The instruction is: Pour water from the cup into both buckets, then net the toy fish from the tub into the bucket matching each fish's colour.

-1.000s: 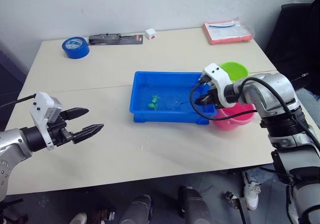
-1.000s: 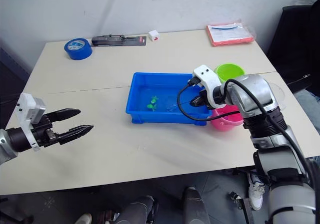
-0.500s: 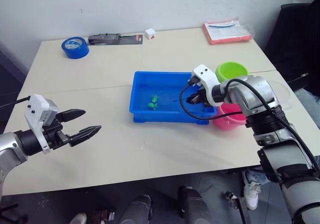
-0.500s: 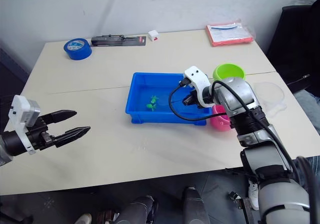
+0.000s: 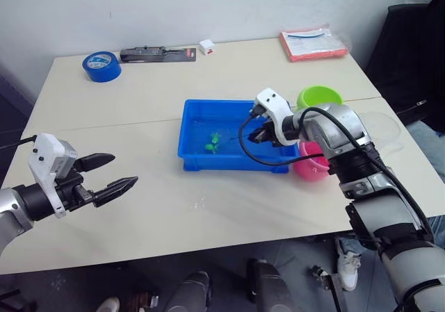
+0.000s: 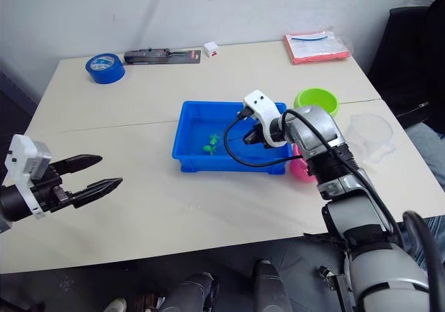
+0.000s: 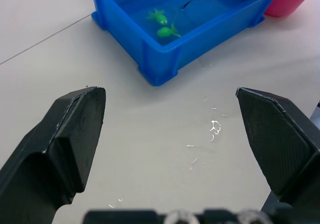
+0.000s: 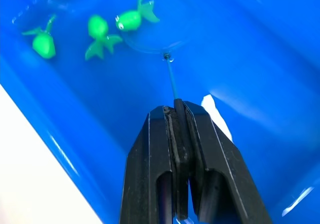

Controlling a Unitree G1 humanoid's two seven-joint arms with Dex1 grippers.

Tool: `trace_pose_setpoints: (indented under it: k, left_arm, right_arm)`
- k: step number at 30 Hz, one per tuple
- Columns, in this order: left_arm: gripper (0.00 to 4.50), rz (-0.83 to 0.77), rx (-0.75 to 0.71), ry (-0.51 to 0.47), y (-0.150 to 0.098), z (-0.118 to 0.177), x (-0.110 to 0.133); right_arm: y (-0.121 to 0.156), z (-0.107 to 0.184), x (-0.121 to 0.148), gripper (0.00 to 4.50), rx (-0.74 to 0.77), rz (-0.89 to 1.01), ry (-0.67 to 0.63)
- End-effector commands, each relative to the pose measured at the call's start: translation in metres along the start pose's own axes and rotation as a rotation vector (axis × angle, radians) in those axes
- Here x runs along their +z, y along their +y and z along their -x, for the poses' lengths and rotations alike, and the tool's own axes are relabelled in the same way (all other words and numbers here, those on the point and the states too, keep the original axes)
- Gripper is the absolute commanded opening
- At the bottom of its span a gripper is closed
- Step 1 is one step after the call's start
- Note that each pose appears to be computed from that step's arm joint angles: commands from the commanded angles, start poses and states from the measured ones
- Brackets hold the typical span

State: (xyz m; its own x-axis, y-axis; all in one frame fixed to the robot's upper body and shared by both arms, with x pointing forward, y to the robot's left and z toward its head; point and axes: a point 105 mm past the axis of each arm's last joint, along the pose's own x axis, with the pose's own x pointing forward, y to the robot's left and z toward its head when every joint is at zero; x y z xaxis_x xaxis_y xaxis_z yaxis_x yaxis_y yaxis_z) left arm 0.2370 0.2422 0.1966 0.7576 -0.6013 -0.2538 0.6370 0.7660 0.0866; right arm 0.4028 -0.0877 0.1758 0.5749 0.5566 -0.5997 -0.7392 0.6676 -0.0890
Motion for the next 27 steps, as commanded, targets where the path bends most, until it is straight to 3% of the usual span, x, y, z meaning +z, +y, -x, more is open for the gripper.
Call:
trace_pose_setpoints:
  k: [1,15,27]
  left_arm:
    - [4.5,-0.03,0.004,-0.022,0.001,0.003,0.01]
    - [4.5,-0.059,-0.073,-0.051,0.006,-0.017,0.02]
    - [4.5,-0.114,-0.164,-0.114,0.012,-0.041,0.038]
  right_arm:
    - [0.0,0.014,0.023,0.78,0.007,-0.007,-0.091]
    - [0.0,0.037,0.034,0.78,0.009,-0.081,-0.19]
    - [-0.013,0.098,0.029,0.78,-0.068,-0.076,-0.378]
